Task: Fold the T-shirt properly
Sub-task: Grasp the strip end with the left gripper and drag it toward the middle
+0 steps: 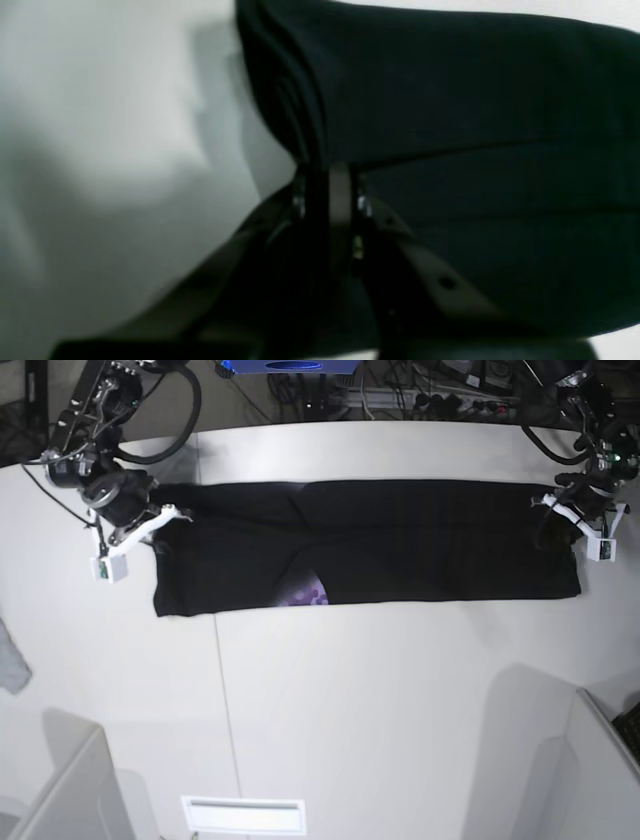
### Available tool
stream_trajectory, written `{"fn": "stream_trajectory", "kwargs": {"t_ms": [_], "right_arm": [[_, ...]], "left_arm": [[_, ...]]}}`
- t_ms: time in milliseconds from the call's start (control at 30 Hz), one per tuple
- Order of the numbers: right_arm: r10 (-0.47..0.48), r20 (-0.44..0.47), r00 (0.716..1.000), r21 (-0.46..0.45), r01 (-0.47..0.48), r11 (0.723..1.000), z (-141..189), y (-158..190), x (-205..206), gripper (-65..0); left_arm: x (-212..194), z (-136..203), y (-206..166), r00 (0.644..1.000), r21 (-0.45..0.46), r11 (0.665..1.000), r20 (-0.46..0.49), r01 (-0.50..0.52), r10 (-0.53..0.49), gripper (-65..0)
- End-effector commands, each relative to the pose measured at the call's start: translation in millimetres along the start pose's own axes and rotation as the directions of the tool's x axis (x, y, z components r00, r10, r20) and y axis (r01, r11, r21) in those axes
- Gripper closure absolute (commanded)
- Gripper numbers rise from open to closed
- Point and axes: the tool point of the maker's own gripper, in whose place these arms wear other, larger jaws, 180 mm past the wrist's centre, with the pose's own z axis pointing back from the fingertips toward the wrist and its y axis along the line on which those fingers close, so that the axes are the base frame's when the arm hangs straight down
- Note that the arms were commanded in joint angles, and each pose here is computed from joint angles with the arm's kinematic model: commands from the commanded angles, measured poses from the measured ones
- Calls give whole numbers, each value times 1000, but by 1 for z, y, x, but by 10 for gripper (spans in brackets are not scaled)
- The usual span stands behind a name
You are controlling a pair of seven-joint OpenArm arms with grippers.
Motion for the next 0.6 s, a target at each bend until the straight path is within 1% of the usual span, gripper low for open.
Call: {"fn": "stream_trajectory", "kwargs": {"t_ms": [0,100,233,300,467,567], "right_arm": [[11,42,999,10,-12,1000,3,2,11,0],[11,42,999,10,-12,1000,3,2,11,0],[11,42,999,10,-12,1000,3,2,11,0],[11,40,999,8,-11,1000,3,2,11,0],[11,40,999,8,-11,1000,3,2,11,0],[12,39,999,7,-12,1000,3,2,11,0]], "left_arm": [[20,6,1,998,9,999,57,38,-38,0],[25,11,-11,995,21,997,69,77,-78,0],[32,12,-42,983,-8,985,70,172,-171,0],[38,13,-57,976,-24,979,87,205,-202,0],[40,14,-90,962,-66,963,99,262,-255,0],[37,11,-104,959,-84,958,92,276,-268,0]]}}
